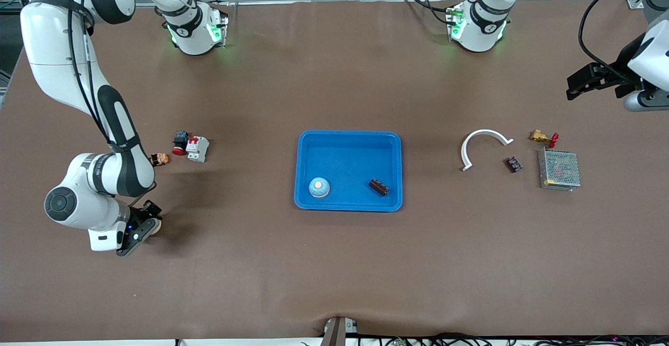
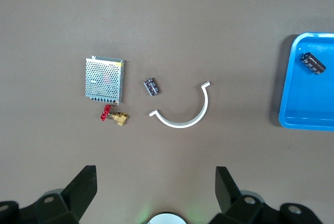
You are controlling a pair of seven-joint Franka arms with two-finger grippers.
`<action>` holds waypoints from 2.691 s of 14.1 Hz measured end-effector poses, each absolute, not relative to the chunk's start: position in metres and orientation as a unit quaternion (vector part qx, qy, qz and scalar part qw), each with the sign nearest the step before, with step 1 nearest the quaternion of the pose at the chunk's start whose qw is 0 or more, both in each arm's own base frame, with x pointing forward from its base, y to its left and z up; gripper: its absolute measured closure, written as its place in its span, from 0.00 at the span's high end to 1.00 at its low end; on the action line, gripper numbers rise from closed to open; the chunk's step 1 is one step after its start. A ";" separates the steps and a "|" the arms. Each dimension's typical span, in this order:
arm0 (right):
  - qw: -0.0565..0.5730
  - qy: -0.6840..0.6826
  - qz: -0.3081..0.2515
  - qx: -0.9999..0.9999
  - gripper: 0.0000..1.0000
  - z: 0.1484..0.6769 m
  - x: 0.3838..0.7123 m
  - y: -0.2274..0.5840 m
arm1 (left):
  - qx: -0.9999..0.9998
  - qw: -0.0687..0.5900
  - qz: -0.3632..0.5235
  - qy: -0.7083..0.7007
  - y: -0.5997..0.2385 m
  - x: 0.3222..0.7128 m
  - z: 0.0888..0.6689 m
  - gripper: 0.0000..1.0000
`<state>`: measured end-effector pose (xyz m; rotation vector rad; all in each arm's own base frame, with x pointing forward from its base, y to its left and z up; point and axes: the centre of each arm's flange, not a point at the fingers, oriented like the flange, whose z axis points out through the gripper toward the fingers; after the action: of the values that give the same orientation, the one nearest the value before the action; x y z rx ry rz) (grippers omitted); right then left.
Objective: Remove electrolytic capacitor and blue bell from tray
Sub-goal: 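Lower the bell onto the table with the right gripper and release, then reach the right gripper to the second bell while the left gripper reaches the capacitor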
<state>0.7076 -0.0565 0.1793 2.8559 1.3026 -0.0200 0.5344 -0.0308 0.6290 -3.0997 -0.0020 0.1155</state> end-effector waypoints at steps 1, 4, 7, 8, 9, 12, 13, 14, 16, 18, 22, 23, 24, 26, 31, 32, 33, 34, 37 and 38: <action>0.001 0.413 -0.007 0.911 0.89 0.179 0.707 -0.059 | -0.999 0.020 0.036 0.001 -0.031 0.534 0.630 1.00; 0.001 0.411 -0.004 0.912 1.00 0.181 0.708 -0.062 | -0.999 0.020 0.038 0.001 -0.031 0.533 0.632 1.00; -0.012 0.408 -0.011 0.913 1.00 0.191 0.713 -0.058 | -0.999 0.020 0.047 0.002 -0.032 0.531 0.631 1.00; -0.027 0.401 -0.014 0.916 1.00 0.200 0.716 -0.055 | -0.999 0.020 0.047 0.004 -0.033 0.531 0.632 1.00; -0.045 0.393 -0.014 0.919 1.00 0.211 0.720 -0.051 | -0.999 0.020 0.046 0.005 -0.035 0.530 0.632 1.00; -0.074 0.347 -0.020 0.935 1.00 0.253 0.726 -0.031 | -0.999 0.019 0.045 0.007 -0.037 0.530 0.633 1.00; -0.076 0.321 -0.023 0.944 1.00 0.267 0.726 -0.020 | -0.999 0.019 0.044 0.008 -0.038 0.530 0.634 1.00; -0.076 0.296 -0.025 0.952 1.00 0.281 0.726 -0.006 | -0.999 0.019 0.043 0.008 -0.038 0.530 0.635 1.00; -0.072 0.247 -0.024 0.966 1.00 0.306 0.725 0.028 | -0.999 0.019 0.041 0.009 -0.039 0.530 0.637 1.00; -0.070 0.191 -0.028 0.979 1.00 0.322 0.721 0.060 | -0.999 0.019 0.040 0.008 -0.039 0.530 0.638 1.00; -0.065 0.108 -0.029 0.992 1.00 0.347 0.712 0.119 | -0.999 0.019 0.040 0.009 -0.039 0.530 0.638 1.00; -0.064 0.087 -0.035 0.994 1.00 0.348 0.709 0.130 | -0.999 0.019 0.040 0.009 -0.039 0.530 0.638 1.00; -0.063 0.063 -0.040 0.995 1.00 0.348 0.707 0.140 | -0.999 0.019 0.040 0.009 -0.040 0.530 0.638 1.00; -0.061 0.014 -0.045 0.997 1.00 0.349 0.700 0.171 | -0.999 0.019 0.039 0.010 -0.041 0.530 0.638 1.00; -0.062 -0.083 -0.027 0.994 1.00 0.354 0.665 0.295 | -0.999 0.019 0.039 0.011 -0.041 0.530 0.638 1.00; -0.065 -0.095 -0.020 0.993 1.00 0.355 0.657 0.318 | -0.999 0.019 0.039 0.011 -0.041 0.530 0.638 1.00; -0.066 -0.104 -0.018 0.992 1.00 0.354 0.649 0.335 | -0.999 0.019 0.039 0.011 -0.041 0.530 0.638 1.00; -0.066 -0.111 -0.019 0.992 1.00 0.352 0.643 0.348 | -0.999 0.019 0.039 0.011 -0.041 0.530 0.638 1.00; -0.070 -0.127 -0.011 0.989 1.00 0.343 0.638 0.365 | -0.999 0.019 0.040 0.011 -0.041 0.531 0.638 1.00; -0.073 -0.134 -0.007 0.988 1.00 0.339 0.638 0.369 | -0.999 0.019 0.040 0.011 -0.041 0.531 0.637 1.00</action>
<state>0.6377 0.3685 0.3386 3.2572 -0.4408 -0.0240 0.5309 -0.0413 0.6371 -3.1006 0.0337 0.1255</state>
